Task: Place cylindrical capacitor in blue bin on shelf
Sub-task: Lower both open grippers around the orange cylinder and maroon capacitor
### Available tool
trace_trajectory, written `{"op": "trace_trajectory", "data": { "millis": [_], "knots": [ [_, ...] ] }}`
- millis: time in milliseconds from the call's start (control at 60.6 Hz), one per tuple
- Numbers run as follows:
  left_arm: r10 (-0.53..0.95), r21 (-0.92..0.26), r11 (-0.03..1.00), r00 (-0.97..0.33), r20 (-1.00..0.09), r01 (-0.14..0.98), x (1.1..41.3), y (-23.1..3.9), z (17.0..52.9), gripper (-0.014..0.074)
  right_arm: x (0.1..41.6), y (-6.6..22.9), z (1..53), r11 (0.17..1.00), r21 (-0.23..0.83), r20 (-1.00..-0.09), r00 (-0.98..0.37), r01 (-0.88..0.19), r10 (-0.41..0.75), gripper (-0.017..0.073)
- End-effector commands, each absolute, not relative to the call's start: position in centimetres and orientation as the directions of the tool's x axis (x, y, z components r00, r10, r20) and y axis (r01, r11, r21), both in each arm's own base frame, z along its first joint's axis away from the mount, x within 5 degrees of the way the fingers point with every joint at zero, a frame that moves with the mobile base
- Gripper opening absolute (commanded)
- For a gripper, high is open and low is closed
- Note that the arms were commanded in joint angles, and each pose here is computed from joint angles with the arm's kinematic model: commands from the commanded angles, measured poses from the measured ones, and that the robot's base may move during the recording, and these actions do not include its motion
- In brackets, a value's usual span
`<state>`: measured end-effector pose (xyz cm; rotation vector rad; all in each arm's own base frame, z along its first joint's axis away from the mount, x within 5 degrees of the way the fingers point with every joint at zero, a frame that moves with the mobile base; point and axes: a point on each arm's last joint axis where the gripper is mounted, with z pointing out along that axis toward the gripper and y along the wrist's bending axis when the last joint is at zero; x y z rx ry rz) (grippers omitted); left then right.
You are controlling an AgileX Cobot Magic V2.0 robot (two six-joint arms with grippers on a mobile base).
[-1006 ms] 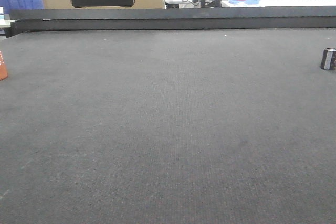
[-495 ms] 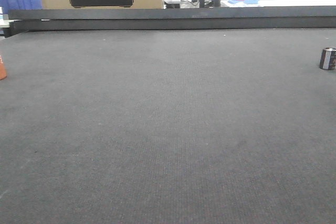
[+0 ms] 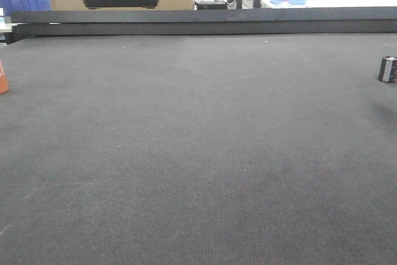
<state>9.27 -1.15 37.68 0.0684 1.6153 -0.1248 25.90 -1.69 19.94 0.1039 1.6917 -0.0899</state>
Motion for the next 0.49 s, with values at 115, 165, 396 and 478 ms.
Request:
{"op": "trace_trajectory", "data": {
  "millis": [115,165,396,478],
  "knots": [
    [-0.035,-0.038,0.991,-0.028,-0.999,0.128,9.2,-1.2,38.1,0.0582,30.7,-3.6,18.2,0.982,0.001,-0.994,-0.108,0.188,0.022,0.0558],
    [-0.035,-0.038,0.991,-0.028,-0.999,0.128,9.2,-1.2,38.1,0.0582,31.9,-3.7,17.8,0.983,0.0,-0.994,-0.111,0.186,0.021,0.0558],
    [-0.035,-0.038,0.991,-0.028,-0.999,0.128,9.2,-1.2,38.1,0.0582,37.2,-3.6,16.3,0.992,-0.033,-0.99,-0.137,0.123,-0.016,0.0558],
    [-0.035,-0.038,0.991,-0.028,-0.999,0.128,9.2,-1.2,38.1,0.0582,38.8,-3.9,15.7,0.991,-0.025,-0.989,-0.145,0.135,-0.006,0.0558]
  ]
}}
